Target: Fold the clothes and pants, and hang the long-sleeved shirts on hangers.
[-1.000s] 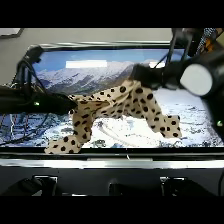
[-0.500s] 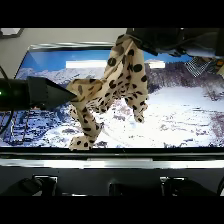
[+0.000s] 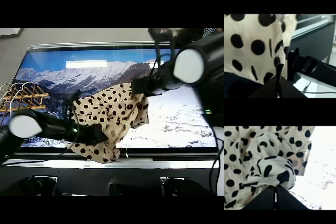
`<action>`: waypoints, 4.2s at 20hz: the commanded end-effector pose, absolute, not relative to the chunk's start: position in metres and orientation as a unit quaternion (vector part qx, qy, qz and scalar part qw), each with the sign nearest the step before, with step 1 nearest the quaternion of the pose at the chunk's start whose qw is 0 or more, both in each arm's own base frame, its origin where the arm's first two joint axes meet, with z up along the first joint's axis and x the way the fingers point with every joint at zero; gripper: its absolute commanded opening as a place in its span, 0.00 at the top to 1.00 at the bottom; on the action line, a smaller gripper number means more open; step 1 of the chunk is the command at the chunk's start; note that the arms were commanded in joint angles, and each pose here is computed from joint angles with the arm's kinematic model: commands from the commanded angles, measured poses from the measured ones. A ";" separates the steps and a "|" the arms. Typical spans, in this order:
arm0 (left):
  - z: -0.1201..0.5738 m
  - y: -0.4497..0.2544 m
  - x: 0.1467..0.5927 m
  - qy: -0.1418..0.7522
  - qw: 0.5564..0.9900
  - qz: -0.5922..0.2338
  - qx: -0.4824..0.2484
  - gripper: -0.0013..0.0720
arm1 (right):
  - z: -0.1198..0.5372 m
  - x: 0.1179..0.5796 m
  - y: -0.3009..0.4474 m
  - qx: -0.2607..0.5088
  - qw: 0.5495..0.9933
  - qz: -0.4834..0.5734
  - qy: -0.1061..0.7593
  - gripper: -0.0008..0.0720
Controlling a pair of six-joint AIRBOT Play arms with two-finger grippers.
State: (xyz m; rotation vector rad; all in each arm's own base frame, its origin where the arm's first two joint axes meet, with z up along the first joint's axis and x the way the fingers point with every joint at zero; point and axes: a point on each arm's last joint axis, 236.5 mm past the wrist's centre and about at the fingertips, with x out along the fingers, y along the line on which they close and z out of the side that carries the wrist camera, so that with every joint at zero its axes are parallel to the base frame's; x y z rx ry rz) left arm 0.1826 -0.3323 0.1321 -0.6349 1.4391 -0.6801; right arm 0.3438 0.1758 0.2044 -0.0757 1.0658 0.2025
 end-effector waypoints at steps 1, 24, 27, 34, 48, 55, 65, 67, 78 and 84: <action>0.060 -0.343 0.166 0.657 0.633 -0.260 -0.317 0.95 | 0.143 0.345 0.173 -0.055 0.833 0.075 0.546 0.96; -0.022 -0.363 0.178 0.682 0.627 -0.205 -0.316 0.82 | 0.071 0.229 0.127 -0.002 0.744 0.000 0.668 0.30; -0.022 -0.363 0.179 0.678 0.631 -0.212 -0.311 0.82 | 0.077 0.186 0.121 0.123 0.741 -0.043 0.659 0.30; -0.022 -0.364 0.180 0.678 0.632 -0.213 -0.311 0.82 | 0.009 0.150 0.212 0.414 0.599 -0.025 0.685 0.23; -0.022 -0.363 0.180 0.675 0.636 -0.222 -0.302 0.82 | -0.032 0.142 0.257 0.446 0.524 -0.083 0.720 0.26; -0.022 -0.363 0.180 0.669 0.643 -0.236 -0.289 0.48 | -0.044 0.131 0.250 0.409 0.540 -0.097 0.729 0.96; 0.074 -0.344 0.319 0.368 0.809 -0.451 0.074 0.15 | -0.031 0.116 0.198 0.319 0.606 -0.095 0.722 0.96; 0.078 -0.369 0.317 0.290 0.787 -0.511 0.186 0.15 | -0.032 0.122 0.199 0.326 0.611 -0.097 0.714 0.96; 0.022 -0.423 0.329 0.159 0.745 -0.544 0.353 0.16 | -0.031 0.129 0.203 0.342 0.615 -0.096 0.704 0.95; 0.005 -0.428 0.342 0.159 0.759 -0.525 0.350 0.16 | -0.031 0.129 0.203 0.342 0.615 -0.096 0.704 0.95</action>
